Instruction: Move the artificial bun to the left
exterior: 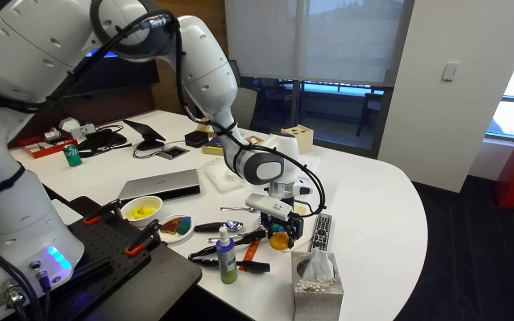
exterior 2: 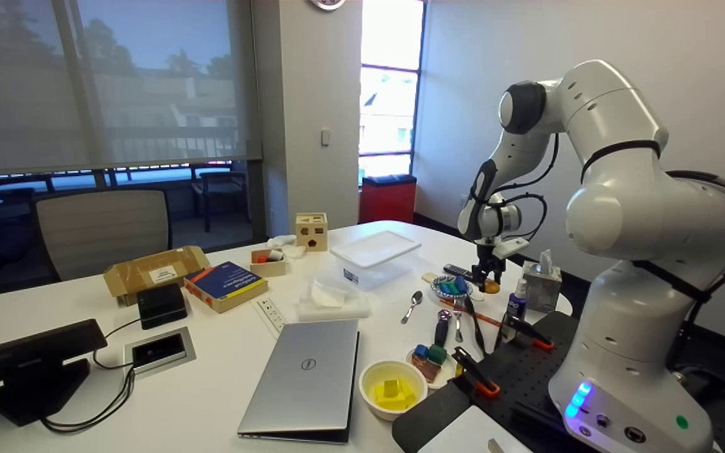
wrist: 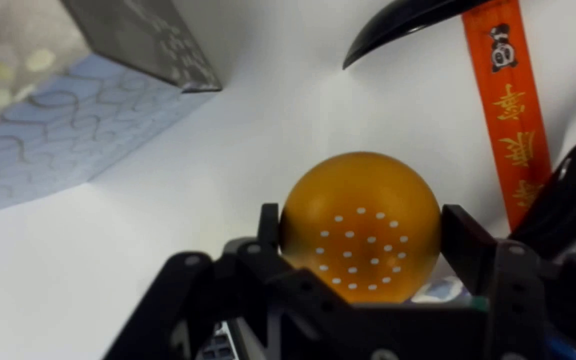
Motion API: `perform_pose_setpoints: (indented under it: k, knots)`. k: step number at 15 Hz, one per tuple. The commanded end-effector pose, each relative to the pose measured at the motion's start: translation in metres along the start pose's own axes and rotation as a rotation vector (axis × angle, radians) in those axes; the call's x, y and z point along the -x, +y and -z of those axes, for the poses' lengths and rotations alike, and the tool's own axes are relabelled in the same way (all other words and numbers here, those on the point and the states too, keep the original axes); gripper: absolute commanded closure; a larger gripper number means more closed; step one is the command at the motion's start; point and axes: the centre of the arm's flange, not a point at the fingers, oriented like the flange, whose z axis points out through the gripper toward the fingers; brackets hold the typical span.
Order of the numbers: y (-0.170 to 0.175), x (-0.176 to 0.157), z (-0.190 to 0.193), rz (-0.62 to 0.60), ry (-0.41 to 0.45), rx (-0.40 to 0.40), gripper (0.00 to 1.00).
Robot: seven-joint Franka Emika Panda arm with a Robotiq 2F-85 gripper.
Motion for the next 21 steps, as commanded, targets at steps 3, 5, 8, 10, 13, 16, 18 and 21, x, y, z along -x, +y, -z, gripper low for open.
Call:
perform_pose_setpoints:
  k: [3, 5, 8, 10, 13, 16, 18, 21]
  knots:
    - [-0.07, 0.026, 0.06, -0.054, 0.012, -0.024, 0.45]
    - [-0.103, 0.03, 0.069, -0.094, 0.008, -0.026, 0.45]
    - [-0.161, 0.031, 0.071, -0.183, 0.01, -0.035, 0.45]
    - [-0.202, 0.03, 0.069, -0.229, 0.0, -0.037, 0.45]
    - [-0.26, 0.022, 0.064, -0.321, -0.012, -0.02, 0.45]
    - [-0.309, 0.016, 0.057, -0.381, -0.013, -0.003, 0.45]
    - [-0.334, 0.016, 0.054, -0.399, -0.026, 0.013, 0.45]
    - [-0.36, 0.019, 0.047, -0.397, -0.049, 0.037, 0.45]
